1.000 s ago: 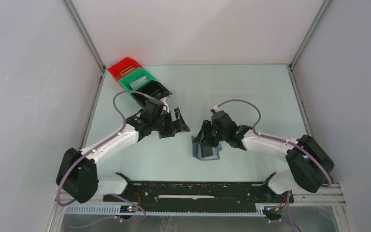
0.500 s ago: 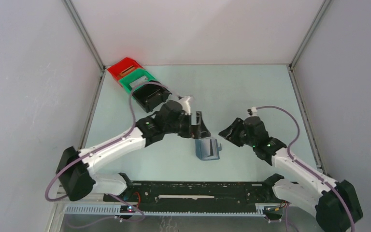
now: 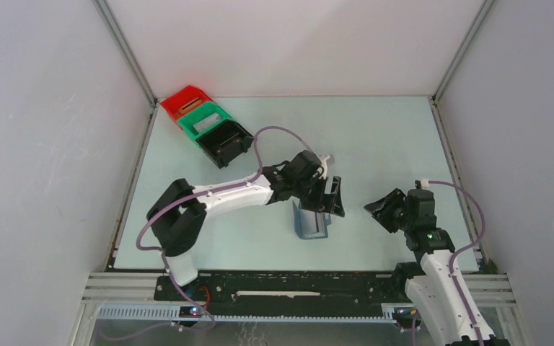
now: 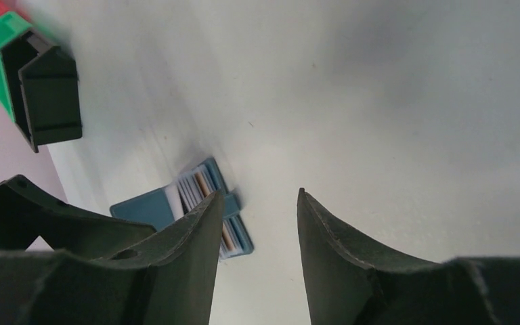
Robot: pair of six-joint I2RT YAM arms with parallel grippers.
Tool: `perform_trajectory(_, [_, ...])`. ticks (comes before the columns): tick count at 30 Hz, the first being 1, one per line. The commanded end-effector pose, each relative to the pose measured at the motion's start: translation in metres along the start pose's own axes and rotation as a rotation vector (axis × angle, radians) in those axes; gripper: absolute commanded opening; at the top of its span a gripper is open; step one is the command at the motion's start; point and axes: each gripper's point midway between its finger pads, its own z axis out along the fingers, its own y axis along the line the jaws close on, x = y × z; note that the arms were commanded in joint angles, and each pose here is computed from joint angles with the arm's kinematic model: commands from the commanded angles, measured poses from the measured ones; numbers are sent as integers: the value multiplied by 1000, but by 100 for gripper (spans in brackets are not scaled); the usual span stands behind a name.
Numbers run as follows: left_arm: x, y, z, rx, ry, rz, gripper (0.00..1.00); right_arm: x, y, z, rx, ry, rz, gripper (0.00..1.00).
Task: Take the credit cards out of the card holder
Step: Open the card holder at the center of the board.
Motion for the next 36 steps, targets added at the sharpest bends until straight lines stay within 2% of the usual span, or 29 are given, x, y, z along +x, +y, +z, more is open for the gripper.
perform_trajectory(1, [-2, -29, 5, 68, 55, 31, 90, 14, -9, -3, -5, 66, -12, 53])
perform_trajectory(13, [37, -1, 14, -12, 191, 50, 91, 14, -1, -1, -43, 78, 2, 53])
perform_trajectory(23, [40, 33, 6, -173, 197, 102, 92, 18, 9, -2, -95, 104, 8, 53])
perform_trajectory(28, [34, 55, -12, -243, 126, 92, 92, 39, 38, -4, -236, 186, 2, 54])
perform_trajectory(36, [22, 85, -54, -231, -29, -41, 93, 93, 93, -3, -367, 327, -108, 56])
